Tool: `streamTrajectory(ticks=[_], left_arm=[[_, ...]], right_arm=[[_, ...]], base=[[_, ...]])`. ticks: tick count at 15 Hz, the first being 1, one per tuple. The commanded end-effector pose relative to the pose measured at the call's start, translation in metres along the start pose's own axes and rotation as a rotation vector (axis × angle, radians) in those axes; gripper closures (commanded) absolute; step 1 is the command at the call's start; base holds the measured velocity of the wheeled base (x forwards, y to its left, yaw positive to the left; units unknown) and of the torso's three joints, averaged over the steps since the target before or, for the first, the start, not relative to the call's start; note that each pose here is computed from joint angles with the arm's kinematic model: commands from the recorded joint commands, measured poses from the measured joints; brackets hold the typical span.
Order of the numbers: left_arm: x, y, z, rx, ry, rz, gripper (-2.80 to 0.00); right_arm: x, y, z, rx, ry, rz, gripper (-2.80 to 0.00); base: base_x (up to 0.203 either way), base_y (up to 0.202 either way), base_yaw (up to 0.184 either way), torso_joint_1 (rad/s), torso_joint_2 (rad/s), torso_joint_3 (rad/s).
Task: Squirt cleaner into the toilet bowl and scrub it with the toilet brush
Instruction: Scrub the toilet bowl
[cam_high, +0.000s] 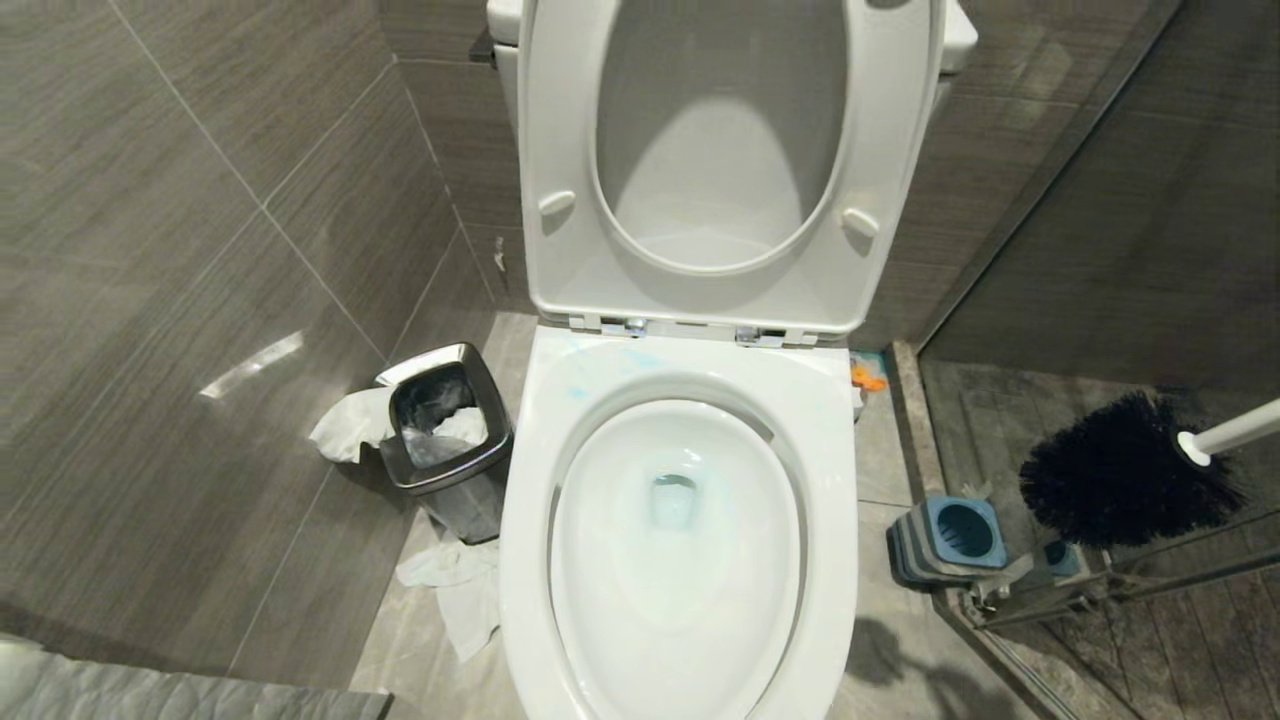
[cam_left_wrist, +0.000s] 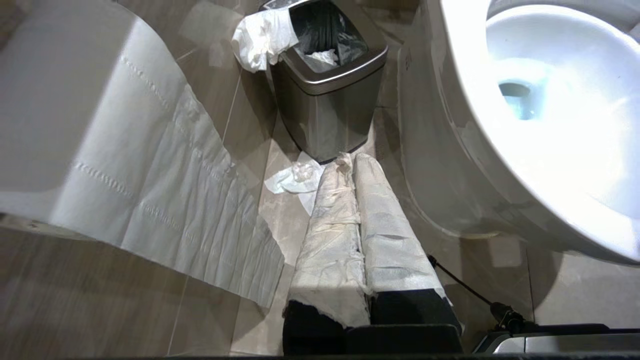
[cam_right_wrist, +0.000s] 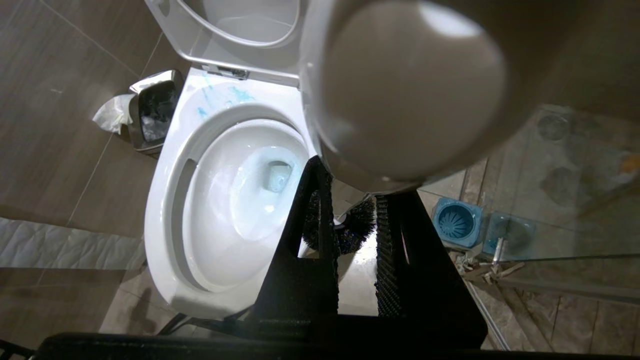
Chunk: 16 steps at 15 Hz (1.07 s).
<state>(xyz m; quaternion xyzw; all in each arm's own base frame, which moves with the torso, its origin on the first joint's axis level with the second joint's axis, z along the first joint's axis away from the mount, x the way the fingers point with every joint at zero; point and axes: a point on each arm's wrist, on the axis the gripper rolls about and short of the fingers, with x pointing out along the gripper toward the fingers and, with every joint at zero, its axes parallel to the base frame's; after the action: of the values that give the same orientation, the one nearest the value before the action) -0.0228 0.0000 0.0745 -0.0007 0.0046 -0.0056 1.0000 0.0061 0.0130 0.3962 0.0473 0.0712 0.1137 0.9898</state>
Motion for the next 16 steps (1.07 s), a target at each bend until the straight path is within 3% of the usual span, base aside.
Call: streamTrajectory(ticks=[1, 3, 6, 9, 11, 16], left_arm=[[0.000, 0.000, 0.000, 0.000, 0.000, -0.001, 0.00], [0.000, 0.000, 0.000, 0.000, 0.002, 0.001, 0.00], [0.000, 0.000, 0.000, 0.000, 0.001, 0.000, 0.00], [0.000, 0.000, 0.000, 0.000, 0.000, 0.000, 0.00], [0.000, 0.000, 0.000, 0.000, 0.000, 0.001, 0.00], [0.000, 0.000, 0.000, 0.000, 0.000, 0.001, 0.00]], right_arm=[[0.014, -0.012, 0.002, 0.017, 0.041, 0.003, 0.00], [0.023, -0.019, 0.001, -0.039, 0.069, 0.014, 0.00], [0.047, -0.033, 0.003, -0.046, 0.133, 0.066, 0.00], [0.094, -0.050, 0.010, -0.067, 0.170, -0.039, 0.00], [0.113, -0.041, 0.016, -0.067, 0.130, -0.022, 0.00], [0.129, 0.010, 0.008, -0.109, 0.153, 0.084, 0.00]], base=[[0.000, 0.000, 0.000, 0.002, 0.00, 0.116], [0.000, 0.000, 0.000, 0.004, 0.00, 0.044], [0.000, 0.000, 0.000, -0.001, 0.00, 0.008], [0.000, 0.000, 0.000, 0.000, 0.00, 0.000], [0.000, 0.000, 0.000, 0.000, 0.00, 0.000], [0.000, 0.000, 0.000, 0.000, 0.00, 0.000]])
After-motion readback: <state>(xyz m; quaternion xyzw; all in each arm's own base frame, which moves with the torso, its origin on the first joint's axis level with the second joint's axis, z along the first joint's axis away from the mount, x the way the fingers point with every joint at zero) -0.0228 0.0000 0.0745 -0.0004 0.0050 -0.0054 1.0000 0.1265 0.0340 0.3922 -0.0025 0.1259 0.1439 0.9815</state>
